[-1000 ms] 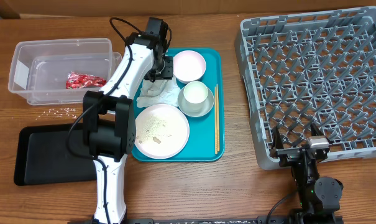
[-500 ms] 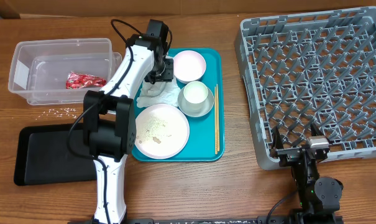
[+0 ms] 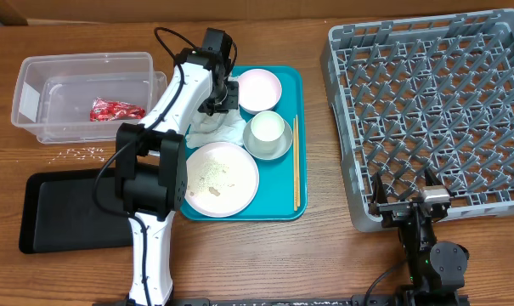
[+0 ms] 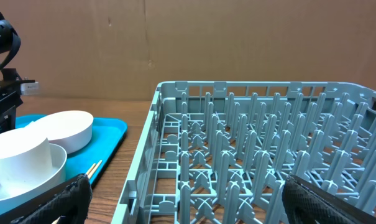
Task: Sort waste into correct bins and load items into the dishwasher
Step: 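Lower the left gripper and pinch the white napkin, then carry the napkin left and drop it into the clear bin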
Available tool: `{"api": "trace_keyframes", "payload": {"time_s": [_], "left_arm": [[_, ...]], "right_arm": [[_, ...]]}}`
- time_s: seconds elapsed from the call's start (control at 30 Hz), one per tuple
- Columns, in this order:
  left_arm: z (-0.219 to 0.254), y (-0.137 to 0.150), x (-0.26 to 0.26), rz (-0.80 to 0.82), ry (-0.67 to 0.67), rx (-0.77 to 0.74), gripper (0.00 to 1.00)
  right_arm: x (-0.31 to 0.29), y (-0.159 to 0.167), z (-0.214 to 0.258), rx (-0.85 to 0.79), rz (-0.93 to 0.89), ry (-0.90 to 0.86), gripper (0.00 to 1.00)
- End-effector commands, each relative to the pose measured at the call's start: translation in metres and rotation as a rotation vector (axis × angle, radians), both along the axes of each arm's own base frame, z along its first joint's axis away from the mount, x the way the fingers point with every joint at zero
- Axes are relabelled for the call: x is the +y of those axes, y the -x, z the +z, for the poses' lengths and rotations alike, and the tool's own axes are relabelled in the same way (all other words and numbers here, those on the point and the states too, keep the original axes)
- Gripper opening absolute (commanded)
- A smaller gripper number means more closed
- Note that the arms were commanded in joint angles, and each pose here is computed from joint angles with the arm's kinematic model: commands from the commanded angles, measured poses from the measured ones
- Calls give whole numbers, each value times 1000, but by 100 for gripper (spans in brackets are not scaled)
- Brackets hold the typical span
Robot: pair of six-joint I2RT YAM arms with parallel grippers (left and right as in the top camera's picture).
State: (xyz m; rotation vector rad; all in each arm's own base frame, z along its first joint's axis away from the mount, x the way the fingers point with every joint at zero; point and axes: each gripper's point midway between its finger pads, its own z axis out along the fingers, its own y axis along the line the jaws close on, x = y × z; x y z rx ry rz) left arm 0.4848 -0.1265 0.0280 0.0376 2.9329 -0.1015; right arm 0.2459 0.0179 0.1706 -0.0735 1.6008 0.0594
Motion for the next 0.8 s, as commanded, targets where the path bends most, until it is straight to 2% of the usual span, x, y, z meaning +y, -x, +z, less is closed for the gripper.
{"api": "trace_keyframes", "payload": {"time_s": [0.0,0.27,0.43,0.6,0.77], "left_arm": [[17,-9,-3,-13,3,-40,4],[100,-29,8,52,49,-180,4],[135,-31,28,124,70,-240,4],[173,-26,77,393,100,-295,4],[211,-22,133,545,122,-381,4]], "right_arm": [[-1,0,-1,-7,-10,0,100],[-1,0,-1,-8,-10,0,100],[-1,0,-1,-8,-10,0,100],[-1,0,-1,-7,-10,0,100],[-1,0,-1,-7,-10,0,100]]}}
